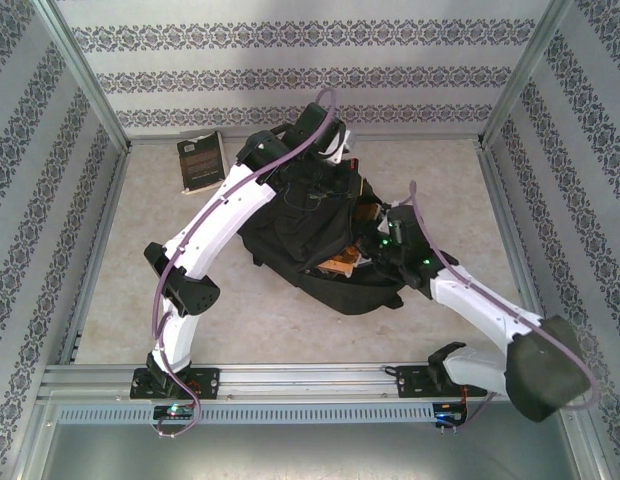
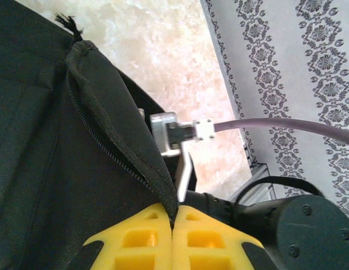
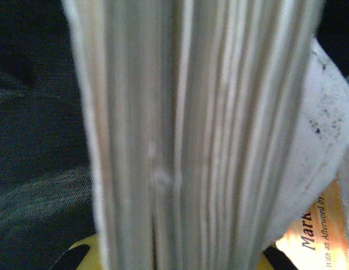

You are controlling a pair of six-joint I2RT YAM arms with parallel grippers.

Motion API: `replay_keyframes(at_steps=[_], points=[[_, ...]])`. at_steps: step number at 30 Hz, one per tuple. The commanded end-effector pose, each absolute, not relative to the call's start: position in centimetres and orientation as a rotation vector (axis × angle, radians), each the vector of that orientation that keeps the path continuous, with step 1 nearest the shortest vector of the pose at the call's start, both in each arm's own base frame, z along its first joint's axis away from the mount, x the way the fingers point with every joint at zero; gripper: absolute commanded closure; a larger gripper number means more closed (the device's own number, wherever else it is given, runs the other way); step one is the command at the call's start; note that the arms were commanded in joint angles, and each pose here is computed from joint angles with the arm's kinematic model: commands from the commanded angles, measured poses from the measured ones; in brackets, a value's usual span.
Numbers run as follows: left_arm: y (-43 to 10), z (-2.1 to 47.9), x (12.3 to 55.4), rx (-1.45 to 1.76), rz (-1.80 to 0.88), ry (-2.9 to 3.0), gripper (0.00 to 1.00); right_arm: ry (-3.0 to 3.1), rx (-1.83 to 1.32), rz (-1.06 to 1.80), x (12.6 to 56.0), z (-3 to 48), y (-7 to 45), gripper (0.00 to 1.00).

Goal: Pack the student bag

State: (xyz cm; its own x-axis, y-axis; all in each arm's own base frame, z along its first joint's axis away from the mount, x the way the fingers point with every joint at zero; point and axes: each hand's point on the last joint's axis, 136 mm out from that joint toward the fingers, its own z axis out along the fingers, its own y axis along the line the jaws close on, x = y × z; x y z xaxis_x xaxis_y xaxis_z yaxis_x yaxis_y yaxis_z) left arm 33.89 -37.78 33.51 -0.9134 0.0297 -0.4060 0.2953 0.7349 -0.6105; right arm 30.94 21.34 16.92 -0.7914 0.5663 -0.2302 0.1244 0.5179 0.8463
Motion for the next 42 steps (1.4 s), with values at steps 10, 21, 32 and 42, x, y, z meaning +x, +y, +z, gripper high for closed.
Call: replay_keyframes(at_steps=[10, 21, 32, 42], points=[[-35.6, 42.0, 34.7, 0.199, -1.159, 2.312, 1.00, 2.311, 0.481, 0.939, 34.2, 17.0, 22.1, 0.16], [-33.4, 41.4, 36.1, 0.146, -1.130, 2.318, 1.00, 2.413, 0.557, 0.811, 31.7, 15.4, 17.3, 0.32], [-33.7, 38.4, 35.7, 0.158, -1.118, 2.406, 1.00, 2.401, 0.445, 0.750, 31.9, 19.5, 16.9, 0.44], [-33.4, 35.6, 34.9, 0.225, -1.060, 2.443, 0.49, 2.271, 0.563, 0.319, 28.5, 24.3, 7.7, 0.24]])
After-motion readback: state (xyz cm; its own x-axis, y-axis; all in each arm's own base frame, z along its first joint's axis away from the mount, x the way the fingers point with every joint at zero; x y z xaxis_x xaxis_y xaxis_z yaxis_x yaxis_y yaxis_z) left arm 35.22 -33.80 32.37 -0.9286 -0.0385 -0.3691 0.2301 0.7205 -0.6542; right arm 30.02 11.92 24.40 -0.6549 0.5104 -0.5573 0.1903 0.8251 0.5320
